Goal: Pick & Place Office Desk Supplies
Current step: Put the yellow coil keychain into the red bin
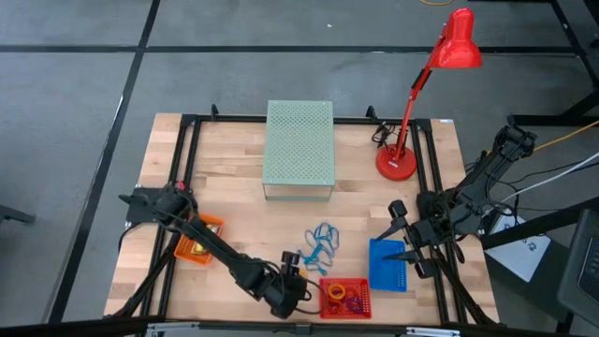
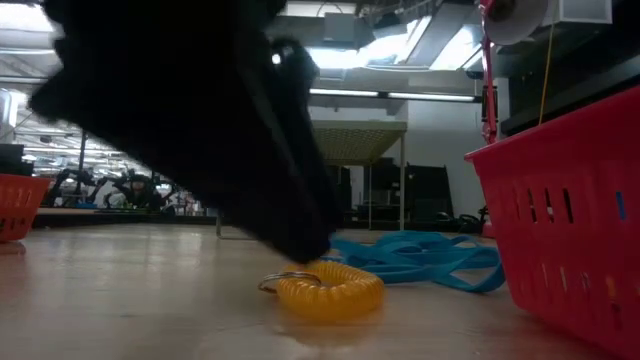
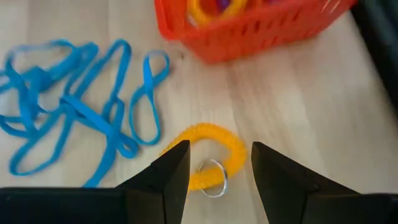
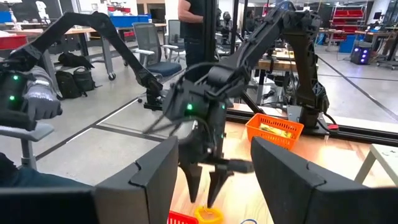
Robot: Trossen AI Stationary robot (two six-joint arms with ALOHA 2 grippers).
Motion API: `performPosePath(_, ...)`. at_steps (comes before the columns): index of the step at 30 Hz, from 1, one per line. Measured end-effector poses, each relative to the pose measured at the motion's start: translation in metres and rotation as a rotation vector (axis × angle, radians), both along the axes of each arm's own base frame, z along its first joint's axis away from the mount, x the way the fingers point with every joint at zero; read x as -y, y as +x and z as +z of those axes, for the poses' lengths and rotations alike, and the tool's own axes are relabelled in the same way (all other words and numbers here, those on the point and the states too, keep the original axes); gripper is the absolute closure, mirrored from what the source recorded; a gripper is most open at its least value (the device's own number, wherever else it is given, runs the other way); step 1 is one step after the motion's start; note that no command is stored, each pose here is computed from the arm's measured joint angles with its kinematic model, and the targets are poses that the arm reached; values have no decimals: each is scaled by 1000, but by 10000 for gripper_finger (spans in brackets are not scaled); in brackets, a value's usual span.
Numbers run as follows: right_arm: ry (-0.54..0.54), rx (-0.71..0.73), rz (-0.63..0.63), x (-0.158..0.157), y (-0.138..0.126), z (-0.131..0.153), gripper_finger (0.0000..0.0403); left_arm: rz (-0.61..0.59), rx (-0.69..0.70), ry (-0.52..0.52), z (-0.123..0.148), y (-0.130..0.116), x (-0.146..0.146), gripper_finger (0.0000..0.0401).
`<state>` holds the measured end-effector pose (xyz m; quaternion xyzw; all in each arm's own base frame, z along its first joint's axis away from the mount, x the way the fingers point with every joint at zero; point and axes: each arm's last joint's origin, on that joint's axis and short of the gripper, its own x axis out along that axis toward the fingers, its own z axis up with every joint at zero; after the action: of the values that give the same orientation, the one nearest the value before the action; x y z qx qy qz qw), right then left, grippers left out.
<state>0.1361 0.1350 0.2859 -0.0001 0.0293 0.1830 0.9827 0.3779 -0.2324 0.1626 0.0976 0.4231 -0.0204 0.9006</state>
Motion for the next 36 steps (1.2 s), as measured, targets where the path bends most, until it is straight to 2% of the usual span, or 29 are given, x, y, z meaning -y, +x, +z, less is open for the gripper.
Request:
performPosePath(5, 4, -1, 0, 0, 0, 0, 197, 15, -56, -13, -18, 5, -5, 233)
performPosePath(13, 3, -2, 0, 0, 0, 0, 197, 39, -146, 26, -23, 0, -12, 242)
performPosePath(17, 3, -2, 0, 0, 0, 0, 197, 12, -161, 4, -24, 1, -12, 292)
performPosePath(22, 3, -2, 0, 0, 0, 0, 197, -14, -189, -104, -24, 5, -15, 380)
performPosePath(24, 3, -2, 0, 0, 0, 0, 197, -40, -168, -136, -22, 7, -12, 390)
performPosePath(27, 3, -2, 0, 0, 0, 0, 197, -71, -112, -149, -13, 11, -12, 386)
performPosePath(29, 3, -1, 0, 0, 0, 0, 197, -72, -75, -122, -3, 11, -16, 386)
performPosePath(34, 3, -1, 0, 0, 0, 0, 197, -83, 81, -82, 47, 10, -28, 397)
performPosePath(36, 3, -1, 0, 0, 0, 0, 197, -94, 108, -49, 58, 8, -33, 397)
